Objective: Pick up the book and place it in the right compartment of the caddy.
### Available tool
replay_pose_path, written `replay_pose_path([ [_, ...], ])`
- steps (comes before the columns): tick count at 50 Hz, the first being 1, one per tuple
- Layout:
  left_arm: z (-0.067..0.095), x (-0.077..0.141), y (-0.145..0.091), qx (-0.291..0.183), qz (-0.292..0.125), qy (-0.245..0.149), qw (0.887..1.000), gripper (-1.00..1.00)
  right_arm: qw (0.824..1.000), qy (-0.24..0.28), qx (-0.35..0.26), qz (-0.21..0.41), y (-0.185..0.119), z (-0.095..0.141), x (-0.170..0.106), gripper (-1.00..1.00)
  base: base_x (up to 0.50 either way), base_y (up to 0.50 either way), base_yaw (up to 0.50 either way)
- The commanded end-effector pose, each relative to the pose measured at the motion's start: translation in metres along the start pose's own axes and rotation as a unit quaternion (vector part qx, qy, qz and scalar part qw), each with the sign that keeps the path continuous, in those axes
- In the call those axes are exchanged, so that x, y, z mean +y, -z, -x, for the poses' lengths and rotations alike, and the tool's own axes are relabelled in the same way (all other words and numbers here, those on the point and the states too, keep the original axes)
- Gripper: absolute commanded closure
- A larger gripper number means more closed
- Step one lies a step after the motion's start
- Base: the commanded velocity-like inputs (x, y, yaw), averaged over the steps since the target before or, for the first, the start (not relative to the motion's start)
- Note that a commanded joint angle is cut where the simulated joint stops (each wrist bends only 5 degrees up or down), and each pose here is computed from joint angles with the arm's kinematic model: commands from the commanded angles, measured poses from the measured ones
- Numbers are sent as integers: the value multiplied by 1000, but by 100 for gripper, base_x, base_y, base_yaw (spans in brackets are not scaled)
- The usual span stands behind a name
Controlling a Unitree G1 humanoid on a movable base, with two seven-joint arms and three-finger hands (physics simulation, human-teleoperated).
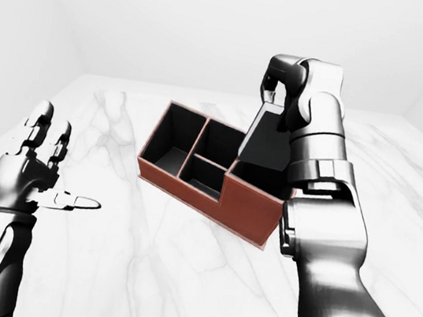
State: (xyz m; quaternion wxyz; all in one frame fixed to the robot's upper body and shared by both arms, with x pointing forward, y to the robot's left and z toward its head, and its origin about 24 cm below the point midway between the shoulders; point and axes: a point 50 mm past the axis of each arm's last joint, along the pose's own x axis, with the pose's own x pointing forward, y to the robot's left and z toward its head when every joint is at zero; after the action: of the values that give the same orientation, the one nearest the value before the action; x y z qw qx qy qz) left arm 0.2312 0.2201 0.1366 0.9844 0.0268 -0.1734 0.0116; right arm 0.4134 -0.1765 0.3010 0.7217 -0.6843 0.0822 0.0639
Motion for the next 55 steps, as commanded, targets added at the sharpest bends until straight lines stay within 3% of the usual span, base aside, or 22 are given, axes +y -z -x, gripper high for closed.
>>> replay_pose_path([
  [1,2,1,4,9,0,0,1000,-100,999,-36,22,32,3,-7,6,100,0,0,0],
  [6,3,1,6,15,3,0,1000,-100,998,-51,27,40,3,-9,8,100,0,0,0],
  [21,-1,4,16,33,10,-11,999,-100,998,-4,43,48,8,-14,5,100,0,0,0],
  [33,-5,5,25,49,12,-12,999,-100,998,1,48,34,6,-16,6,100,0,0,0],
  [55,0,13,19,39,14,-24,999,-100,998,2,60,31,7,-21,19,100,0,0,0],
])
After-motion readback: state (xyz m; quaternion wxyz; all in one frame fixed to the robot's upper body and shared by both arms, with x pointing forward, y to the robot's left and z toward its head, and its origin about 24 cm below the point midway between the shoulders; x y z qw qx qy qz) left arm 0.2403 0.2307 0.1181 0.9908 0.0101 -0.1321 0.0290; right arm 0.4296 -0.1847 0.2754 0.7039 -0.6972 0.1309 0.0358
